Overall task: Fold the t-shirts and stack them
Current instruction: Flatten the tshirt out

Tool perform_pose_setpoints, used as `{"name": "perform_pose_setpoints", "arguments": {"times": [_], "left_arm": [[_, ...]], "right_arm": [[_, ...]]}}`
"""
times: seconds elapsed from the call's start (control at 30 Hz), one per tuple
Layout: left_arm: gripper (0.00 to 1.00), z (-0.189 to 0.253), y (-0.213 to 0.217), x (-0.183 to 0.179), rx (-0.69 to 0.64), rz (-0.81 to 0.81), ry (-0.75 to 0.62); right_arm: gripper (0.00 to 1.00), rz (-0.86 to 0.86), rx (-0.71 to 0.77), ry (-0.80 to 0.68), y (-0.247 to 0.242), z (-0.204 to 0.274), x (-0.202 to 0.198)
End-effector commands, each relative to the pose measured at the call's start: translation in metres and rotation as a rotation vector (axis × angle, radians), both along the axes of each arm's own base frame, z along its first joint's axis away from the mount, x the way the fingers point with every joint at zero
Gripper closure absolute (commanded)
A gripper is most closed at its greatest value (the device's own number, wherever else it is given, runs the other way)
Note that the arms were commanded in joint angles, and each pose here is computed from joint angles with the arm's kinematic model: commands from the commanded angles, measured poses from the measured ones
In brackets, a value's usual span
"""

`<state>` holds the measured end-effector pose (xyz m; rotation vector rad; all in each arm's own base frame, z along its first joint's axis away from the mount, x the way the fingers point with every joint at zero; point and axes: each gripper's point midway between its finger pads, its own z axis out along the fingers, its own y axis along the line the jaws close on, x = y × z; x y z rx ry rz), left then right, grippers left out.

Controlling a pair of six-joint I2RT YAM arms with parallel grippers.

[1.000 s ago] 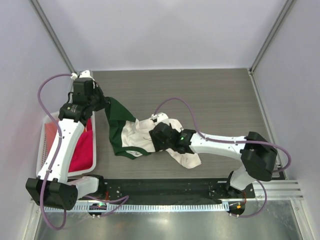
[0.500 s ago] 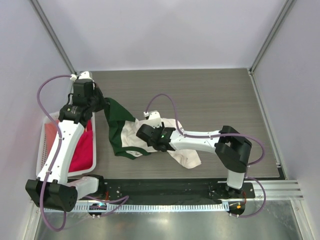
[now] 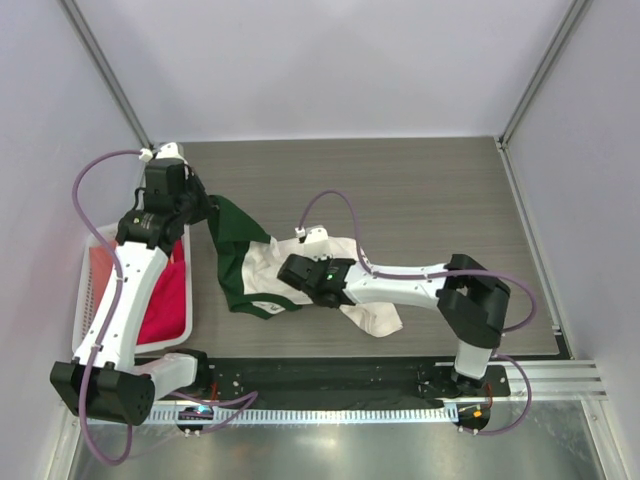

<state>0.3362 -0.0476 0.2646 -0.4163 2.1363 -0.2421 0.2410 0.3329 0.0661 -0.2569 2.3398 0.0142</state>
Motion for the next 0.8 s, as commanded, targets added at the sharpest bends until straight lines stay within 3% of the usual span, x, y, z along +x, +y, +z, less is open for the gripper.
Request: {"name": "perform_pose_setpoints", "arguments": {"times": [0.0,0.27,0.47,0.63,0.77], "left_arm": [[1.0,0.018,0.004,0.003,0.012,0.004,-0.076],[1.0,0.016,0.001,0.008,0.003,-0.006,-0.06],[1.0,0.023,0.012,0.009,0.055,0.045,0.004],[1.0,0.1,0.015,0.005,0.031,0.067,-0.113],[1.0,0.176,0.021,-0.041,-0.003,0.08,-0.271]], "right_arm": [[0.99,-0.019,0.081,-0.062,-0.011,0.044,0.0],[0.99,-0.143,0.238,-0.104,-0.109,0.122,0.05],[0.99,-0.268,0.204,-0.222,-0.187,0.193,0.098],[0.99,-0.16,0.277,-0.352,-0.188,0.296,0.102],[0.99,-0.034,0.407,-0.486,-0.188,0.375,0.067]]}}
